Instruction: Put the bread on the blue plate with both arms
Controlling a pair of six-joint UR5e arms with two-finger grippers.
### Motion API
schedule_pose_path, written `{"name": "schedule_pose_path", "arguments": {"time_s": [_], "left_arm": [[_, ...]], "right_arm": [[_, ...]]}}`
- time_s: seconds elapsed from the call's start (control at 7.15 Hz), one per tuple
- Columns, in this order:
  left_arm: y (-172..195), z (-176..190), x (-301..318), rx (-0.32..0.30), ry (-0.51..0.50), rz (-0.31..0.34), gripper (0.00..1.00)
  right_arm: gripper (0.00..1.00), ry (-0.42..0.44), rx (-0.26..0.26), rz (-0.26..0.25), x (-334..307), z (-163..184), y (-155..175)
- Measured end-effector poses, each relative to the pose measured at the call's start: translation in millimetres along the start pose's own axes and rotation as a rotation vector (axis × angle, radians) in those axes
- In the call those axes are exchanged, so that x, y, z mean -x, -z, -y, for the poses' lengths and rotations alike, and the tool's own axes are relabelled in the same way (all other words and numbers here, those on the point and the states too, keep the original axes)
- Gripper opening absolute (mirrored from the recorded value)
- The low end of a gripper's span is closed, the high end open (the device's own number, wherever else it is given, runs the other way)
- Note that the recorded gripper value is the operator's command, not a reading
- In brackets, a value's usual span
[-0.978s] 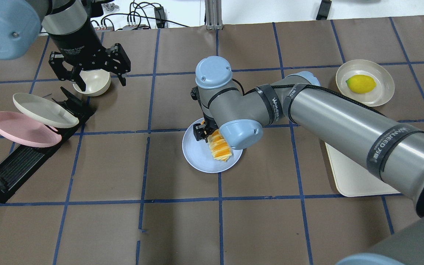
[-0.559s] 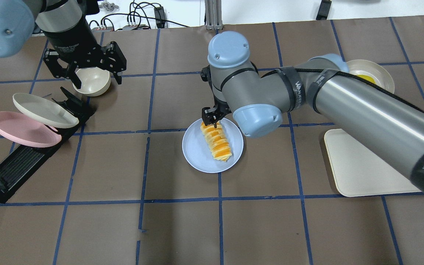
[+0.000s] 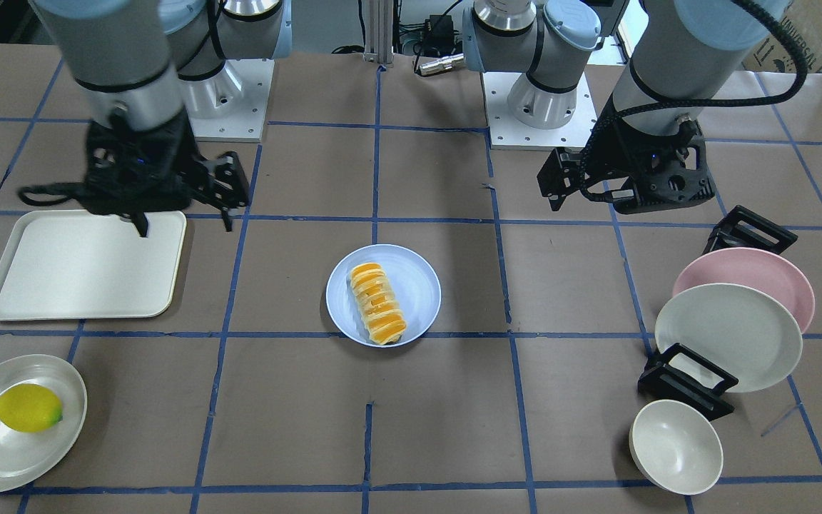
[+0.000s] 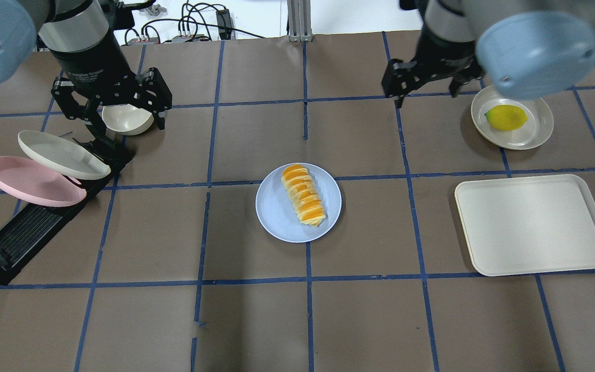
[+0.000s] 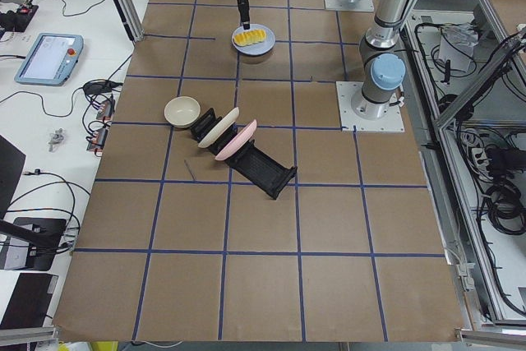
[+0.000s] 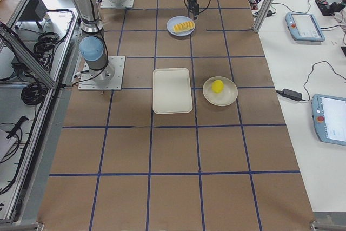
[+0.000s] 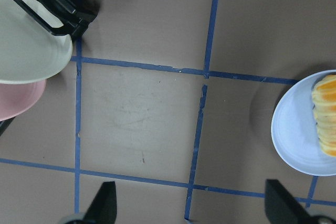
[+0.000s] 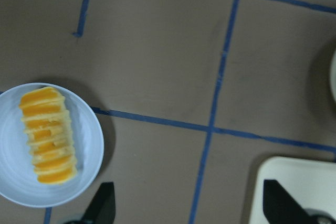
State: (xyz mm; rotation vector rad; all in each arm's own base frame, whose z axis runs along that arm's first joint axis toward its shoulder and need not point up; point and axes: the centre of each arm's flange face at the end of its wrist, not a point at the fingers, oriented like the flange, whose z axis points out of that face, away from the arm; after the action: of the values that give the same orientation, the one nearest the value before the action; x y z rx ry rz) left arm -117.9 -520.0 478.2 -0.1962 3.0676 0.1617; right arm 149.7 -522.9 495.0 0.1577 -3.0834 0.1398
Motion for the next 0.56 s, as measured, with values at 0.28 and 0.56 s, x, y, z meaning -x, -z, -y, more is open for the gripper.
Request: {"name": "schedule_pose_path", "arguments": {"time_s": [0.28, 0.56], "left_arm": [[-4.1, 2.2, -4.2, -0.014, 0.003, -0.036, 1.00], [-6.1, 4.7, -8.7, -0.017, 0.004, -0.078, 1.00]], "right_arm": [[1.00, -0.060, 0.025, -0.001, -34.0, -13.2, 39.1], [1.00, -0.071, 0.014, 0.001, -37.5, -15.0, 51.5]]}}
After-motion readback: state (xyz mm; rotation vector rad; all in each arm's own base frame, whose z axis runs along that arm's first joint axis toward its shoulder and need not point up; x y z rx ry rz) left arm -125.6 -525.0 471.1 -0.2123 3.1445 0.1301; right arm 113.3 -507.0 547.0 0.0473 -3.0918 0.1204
